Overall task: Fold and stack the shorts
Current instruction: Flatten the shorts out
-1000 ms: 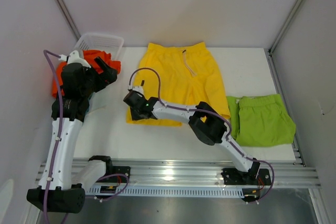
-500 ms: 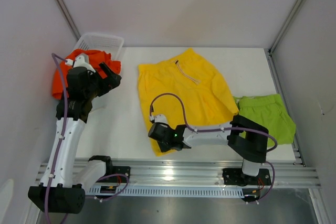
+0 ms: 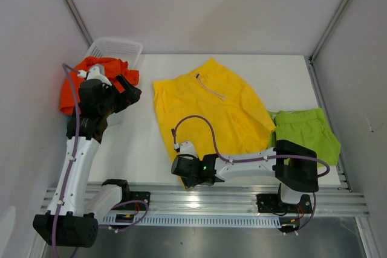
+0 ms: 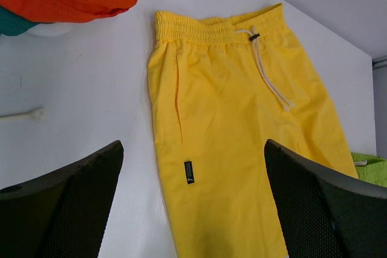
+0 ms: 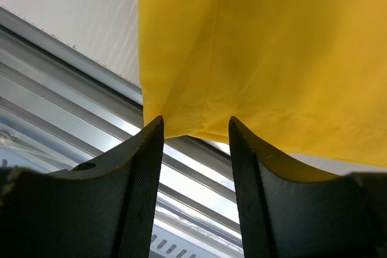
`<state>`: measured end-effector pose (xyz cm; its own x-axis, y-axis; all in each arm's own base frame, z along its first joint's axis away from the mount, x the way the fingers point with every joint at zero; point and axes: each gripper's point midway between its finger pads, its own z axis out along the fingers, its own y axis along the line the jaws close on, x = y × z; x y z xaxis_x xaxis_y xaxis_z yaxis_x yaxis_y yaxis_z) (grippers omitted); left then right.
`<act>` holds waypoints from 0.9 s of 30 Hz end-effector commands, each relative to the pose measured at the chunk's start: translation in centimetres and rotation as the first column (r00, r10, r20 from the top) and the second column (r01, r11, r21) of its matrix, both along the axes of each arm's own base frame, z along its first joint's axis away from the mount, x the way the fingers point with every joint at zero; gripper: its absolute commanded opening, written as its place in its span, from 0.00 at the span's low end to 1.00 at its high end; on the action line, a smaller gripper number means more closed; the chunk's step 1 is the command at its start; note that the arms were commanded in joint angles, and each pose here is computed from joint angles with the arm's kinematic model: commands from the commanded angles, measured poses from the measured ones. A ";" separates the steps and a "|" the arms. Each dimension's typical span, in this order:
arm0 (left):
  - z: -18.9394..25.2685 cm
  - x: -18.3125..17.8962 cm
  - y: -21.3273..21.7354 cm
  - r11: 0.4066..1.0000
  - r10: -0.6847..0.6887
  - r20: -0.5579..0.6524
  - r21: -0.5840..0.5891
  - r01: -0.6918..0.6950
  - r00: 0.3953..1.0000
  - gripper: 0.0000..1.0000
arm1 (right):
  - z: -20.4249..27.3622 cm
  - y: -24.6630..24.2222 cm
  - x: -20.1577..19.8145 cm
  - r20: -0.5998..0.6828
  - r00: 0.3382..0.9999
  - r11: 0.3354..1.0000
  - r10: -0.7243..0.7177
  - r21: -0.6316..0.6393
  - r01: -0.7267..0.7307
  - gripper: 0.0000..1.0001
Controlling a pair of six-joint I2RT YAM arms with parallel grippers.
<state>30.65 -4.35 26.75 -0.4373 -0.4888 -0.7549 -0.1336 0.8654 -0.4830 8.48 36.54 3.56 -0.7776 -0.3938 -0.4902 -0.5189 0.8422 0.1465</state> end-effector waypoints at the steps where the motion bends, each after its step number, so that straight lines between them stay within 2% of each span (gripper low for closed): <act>1: 0.8 0.2 -0.3 1.000 -0.019 0.034 -0.008 0.020 0.999 0.99 | 0.1 1.3 -0.2 0.001 0.999 0.999 -0.035 0.039 0.035 0.50; 6: 0.4 0.4 -0.3 1.000 -0.025 0.024 -0.004 0.025 0.999 0.99 | -2.3 2.0 -0.3 -0.035 0.999 0.999 -0.033 0.020 0.034 0.53; 10: 0.2 0.5 -0.3 1.000 -0.028 0.019 0.007 0.028 0.999 0.99 | -4.0 2.1 -0.9 -0.072 0.997 0.999 -0.032 -0.006 0.032 0.44; 12: 0.2 0.6 -0.2 1.000 -0.026 0.018 0.009 0.026 1.000 0.99 | -4.6 1.9 -1.1 -0.079 0.996 0.999 -0.040 -0.018 0.039 0.37; 16: -0.3 0.9 -0.3 1.000 -0.028 0.010 0.005 0.027 1.000 0.99 | -4.3 1.6 -1.8 -0.057 0.998 0.999 -0.030 -0.015 0.029 0.12; 19: -1.5 1.4 -0.7 0.999 -0.041 -0.016 -0.013 0.040 0.999 0.99 | -3.7 0.8 -2.1 -0.018 1.000 0.999 -0.021 -0.042 0.020 0.00; 24: -3.7 2.1 -1.6 0.997 -0.062 -0.059 -0.045 0.059 0.996 0.99 | -2.7 0.2 -2.7 -0.006 1.000 0.999 -0.004 -0.036 0.004 0.00; 25: -4.4 2.2 -1.9 0.997 -0.066 -0.068 -0.048 0.062 0.995 0.99 | -2.2 0.2 -2.8 -0.005 1.000 1.000 -0.004 -0.026 0.004 0.03; 26: -4.4 2.3 -2.0 0.997 -0.067 -0.066 -0.051 0.064 0.996 0.99 | -2.1 -0.1 -2.8 -0.003 1.000 1.000 -0.004 -0.028 0.003 0.10; 27: -4.6 2.4 -2.1 0.997 -0.067 -0.068 -0.054 0.063 0.995 0.99 | -1.9 -0.3 -2.7 0.007 1.000 1.000 -0.006 -0.030 0.006 0.24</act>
<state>32.36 -5.38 21.55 -0.5366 -0.4850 -0.6905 -0.1561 0.8613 -0.4836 5.94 37.66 0.51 -0.7782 -0.4021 -0.4824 -0.5204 0.8429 0.1369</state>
